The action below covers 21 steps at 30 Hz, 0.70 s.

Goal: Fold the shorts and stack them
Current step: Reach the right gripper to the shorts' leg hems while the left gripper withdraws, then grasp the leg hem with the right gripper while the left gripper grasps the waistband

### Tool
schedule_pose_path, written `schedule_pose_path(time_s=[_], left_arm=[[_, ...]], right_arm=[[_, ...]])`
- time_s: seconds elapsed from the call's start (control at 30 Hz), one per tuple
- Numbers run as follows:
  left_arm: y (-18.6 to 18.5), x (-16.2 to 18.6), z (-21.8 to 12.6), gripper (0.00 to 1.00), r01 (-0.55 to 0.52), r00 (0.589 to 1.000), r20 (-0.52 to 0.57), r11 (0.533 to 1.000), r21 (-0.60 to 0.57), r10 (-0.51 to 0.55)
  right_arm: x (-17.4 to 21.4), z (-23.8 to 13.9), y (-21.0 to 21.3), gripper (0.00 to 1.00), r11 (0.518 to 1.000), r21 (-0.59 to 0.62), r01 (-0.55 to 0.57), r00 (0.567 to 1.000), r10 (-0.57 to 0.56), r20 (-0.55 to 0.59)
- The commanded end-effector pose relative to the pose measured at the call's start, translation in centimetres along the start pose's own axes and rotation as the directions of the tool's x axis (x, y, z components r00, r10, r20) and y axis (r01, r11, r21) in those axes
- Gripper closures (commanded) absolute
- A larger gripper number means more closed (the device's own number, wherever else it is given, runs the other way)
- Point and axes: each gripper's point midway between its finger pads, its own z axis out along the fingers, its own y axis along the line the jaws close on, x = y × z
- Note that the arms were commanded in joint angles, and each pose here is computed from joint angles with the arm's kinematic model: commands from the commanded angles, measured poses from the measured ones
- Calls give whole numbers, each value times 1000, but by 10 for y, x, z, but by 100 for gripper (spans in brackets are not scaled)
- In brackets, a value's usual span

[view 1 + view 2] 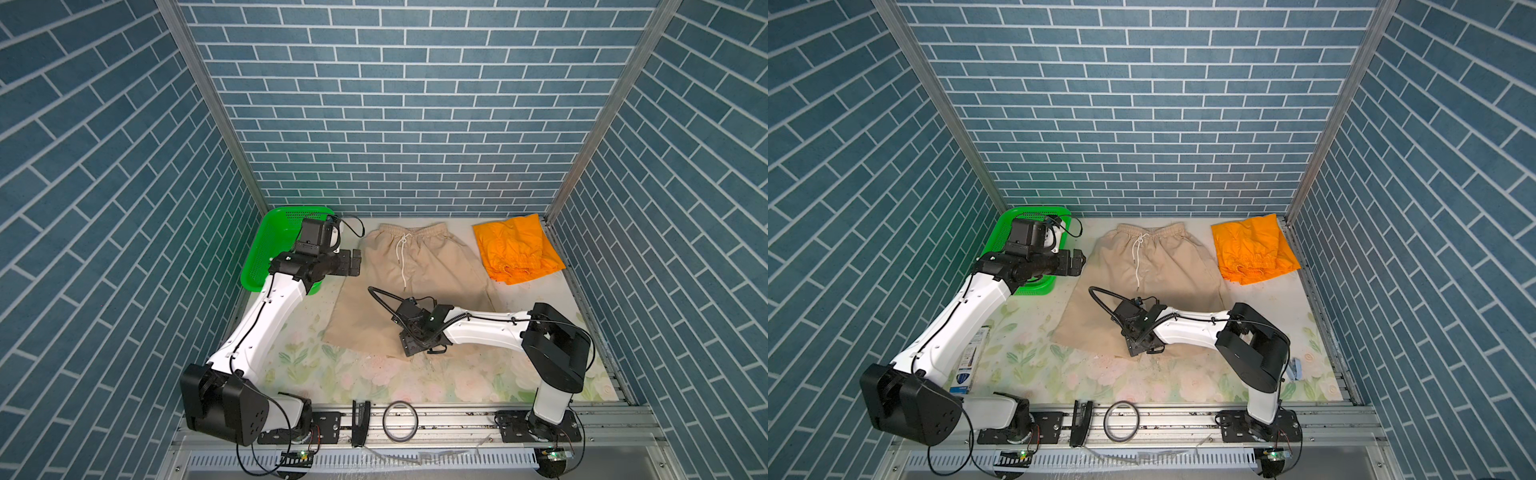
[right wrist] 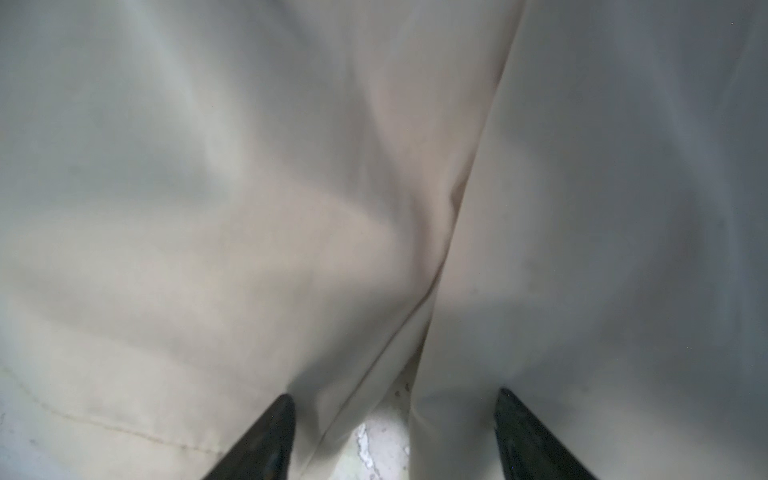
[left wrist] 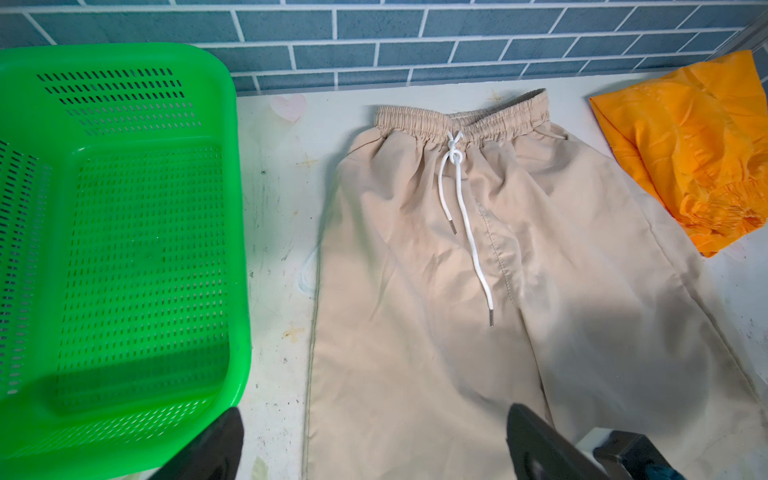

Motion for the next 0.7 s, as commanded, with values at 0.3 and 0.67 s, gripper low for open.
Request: schedule_pose_path(time_s=[0.3, 0.67], left_arm=[[-22, -12, 21, 0, -77, 997, 4, 989, 129, 77], [-21, -23, 127, 0, -207, 972, -86, 970, 128, 219]], right_arm=[[48, 8, -39, 100, 996, 71, -62, 993, 69, -94], [89, -13, -111, 100, 986, 130, -104, 988, 117, -102]])
